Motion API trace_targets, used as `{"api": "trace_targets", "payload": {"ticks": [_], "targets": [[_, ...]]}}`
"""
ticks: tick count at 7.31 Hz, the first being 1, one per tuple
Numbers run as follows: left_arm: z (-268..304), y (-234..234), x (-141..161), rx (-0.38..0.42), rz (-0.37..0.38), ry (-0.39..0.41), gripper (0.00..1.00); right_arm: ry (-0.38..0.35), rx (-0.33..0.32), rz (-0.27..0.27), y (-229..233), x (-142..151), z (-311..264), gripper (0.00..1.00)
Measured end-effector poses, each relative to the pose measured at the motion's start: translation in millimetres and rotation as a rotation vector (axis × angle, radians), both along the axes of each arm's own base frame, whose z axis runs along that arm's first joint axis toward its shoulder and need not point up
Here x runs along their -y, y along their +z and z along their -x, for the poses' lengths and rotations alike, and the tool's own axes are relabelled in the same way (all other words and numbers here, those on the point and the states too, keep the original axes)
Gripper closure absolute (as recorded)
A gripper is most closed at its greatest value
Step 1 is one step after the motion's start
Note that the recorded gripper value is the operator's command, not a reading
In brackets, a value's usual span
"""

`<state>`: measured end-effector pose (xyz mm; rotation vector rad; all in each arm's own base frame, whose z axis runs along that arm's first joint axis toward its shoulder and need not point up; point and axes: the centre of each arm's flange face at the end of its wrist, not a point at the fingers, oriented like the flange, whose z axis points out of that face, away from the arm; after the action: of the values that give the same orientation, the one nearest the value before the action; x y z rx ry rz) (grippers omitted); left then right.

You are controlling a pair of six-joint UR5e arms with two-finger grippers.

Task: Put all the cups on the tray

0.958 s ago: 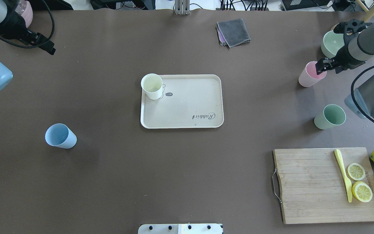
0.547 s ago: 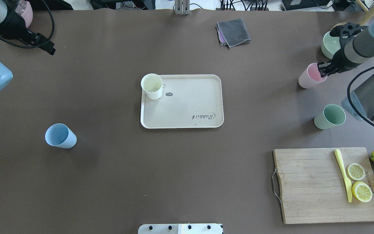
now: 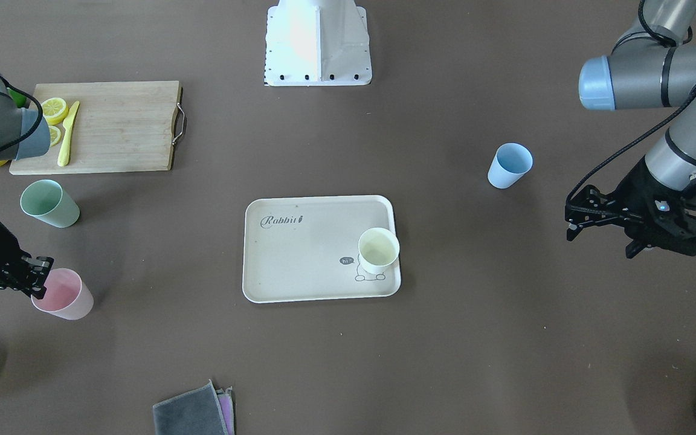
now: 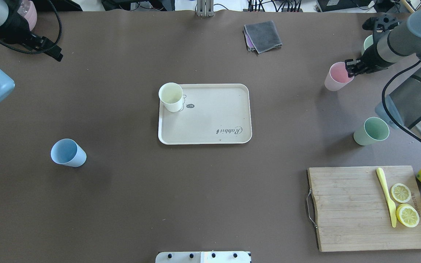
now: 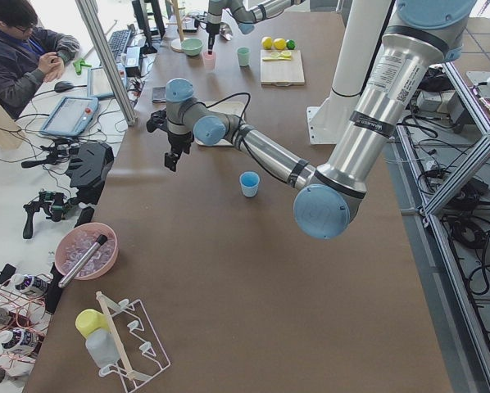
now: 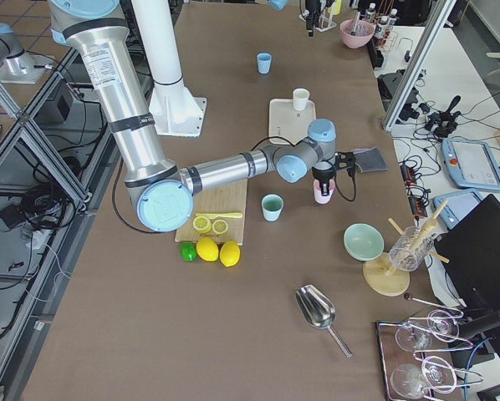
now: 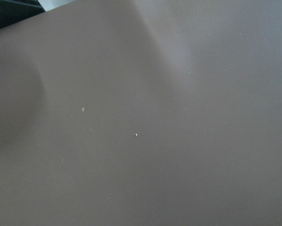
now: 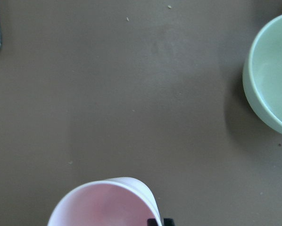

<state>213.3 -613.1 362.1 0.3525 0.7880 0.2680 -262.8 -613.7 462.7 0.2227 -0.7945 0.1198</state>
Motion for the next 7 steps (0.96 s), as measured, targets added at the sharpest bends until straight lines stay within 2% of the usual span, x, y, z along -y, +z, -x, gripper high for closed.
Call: {"api": "trace_targets", "payload": {"ticks": [3,6,7], "targets": [[-1,-2,0,-0.003,0.003,-0.004,0.00,0.085,0.118,0.085,-94,-13,109,1.00],[-3,-5,1,-0.006,0.001,-0.003,0.00,0.119,0.195,0.116,-176,-50,203,1.00],[-3,-6,1,-0.007,0.001,-0.002,0.00,0.122,0.194,0.117,-189,-55,215,0.35]]}}
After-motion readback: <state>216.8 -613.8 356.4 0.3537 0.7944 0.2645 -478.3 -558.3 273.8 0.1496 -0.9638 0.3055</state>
